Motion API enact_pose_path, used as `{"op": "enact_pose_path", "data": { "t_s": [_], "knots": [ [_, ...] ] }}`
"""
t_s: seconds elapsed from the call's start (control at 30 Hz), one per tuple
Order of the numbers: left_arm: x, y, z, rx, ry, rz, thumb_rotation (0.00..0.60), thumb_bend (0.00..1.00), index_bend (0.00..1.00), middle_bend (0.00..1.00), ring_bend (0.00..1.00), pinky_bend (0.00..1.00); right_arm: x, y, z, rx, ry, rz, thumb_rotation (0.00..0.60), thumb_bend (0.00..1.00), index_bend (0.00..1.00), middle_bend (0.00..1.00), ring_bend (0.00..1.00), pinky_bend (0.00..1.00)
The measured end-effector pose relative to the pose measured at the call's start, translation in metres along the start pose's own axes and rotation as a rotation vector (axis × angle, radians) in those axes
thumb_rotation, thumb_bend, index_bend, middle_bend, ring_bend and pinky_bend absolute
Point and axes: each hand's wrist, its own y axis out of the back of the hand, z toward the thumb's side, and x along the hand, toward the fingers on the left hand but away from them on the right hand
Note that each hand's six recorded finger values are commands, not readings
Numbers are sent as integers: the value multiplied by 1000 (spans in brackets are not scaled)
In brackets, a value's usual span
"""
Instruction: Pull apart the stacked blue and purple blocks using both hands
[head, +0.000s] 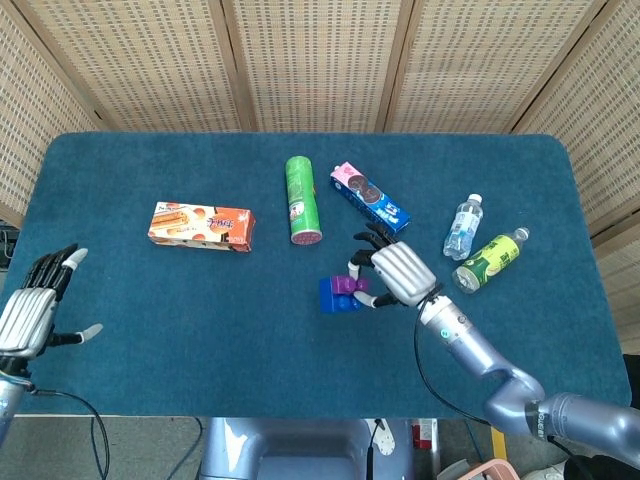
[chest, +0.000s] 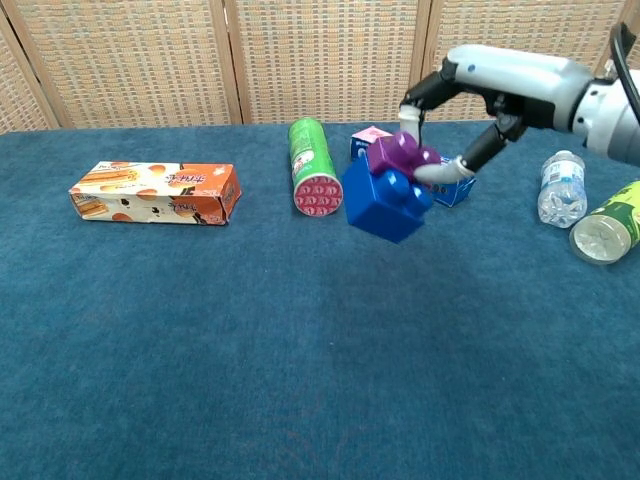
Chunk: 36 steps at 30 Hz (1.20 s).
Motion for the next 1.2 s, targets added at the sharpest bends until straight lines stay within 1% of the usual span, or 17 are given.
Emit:
{"op": "enact_pose_path", "data": {
  "t_s": [0.03,0.1,0.2,0.33,0.43,0.53,0.63,0.73,0.9,1.07,1.2],
  "knots": [
    [11,0,3,-9,-29,-5,600,0,0,0,0,0,-5,3,1,-35,-10,-16,600,347,600,591,154,48],
    [26,-3,9,-18,-55,-31,600,0,0,0,0,0,-17,5,3,-109,-33,-46,600,347,602,591,154,52],
    [56,-13,30,-54,-103,-97,600,0,0,0,0,0,-33,3,7,-188,-64,-69,600,347,602,591,154,53],
    [98,-23,77,-148,-178,-167,600,0,0,0,0,0,-50,-4,11,-261,-100,-82,600,347,602,594,154,53],
    [117,-27,107,-213,-206,-200,600,0,0,0,0,0,-58,-11,15,-320,-123,-81,600,347,603,597,154,53],
    [127,-31,128,-247,-218,-232,600,0,0,4,0,0,-63,-18,20,-358,-131,-77,600,348,605,599,154,53],
    [133,-34,144,-241,-225,-261,600,0,6,13,0,0,-64,-20,23,-364,-129,-78,600,347,606,600,154,53],
    [138,-38,153,-225,-218,-287,600,0,42,26,0,0,-65,-21,25,-382,-133,-82,600,347,606,601,154,53],
    [145,-44,167,-225,-190,-327,600,0,102,83,0,0,-66,-25,28,-422,-149,-77,600,348,606,601,154,53],
    [155,-53,190,-229,-182,-363,600,0,165,147,0,0,-66,-32,25,-459,-177,-79,600,347,606,602,154,53],
    [159,-59,203,-224,-180,-389,600,0,173,161,0,0,-66,-35,24,-478,-192,-82,600,347,607,602,154,53]
  ]
}}
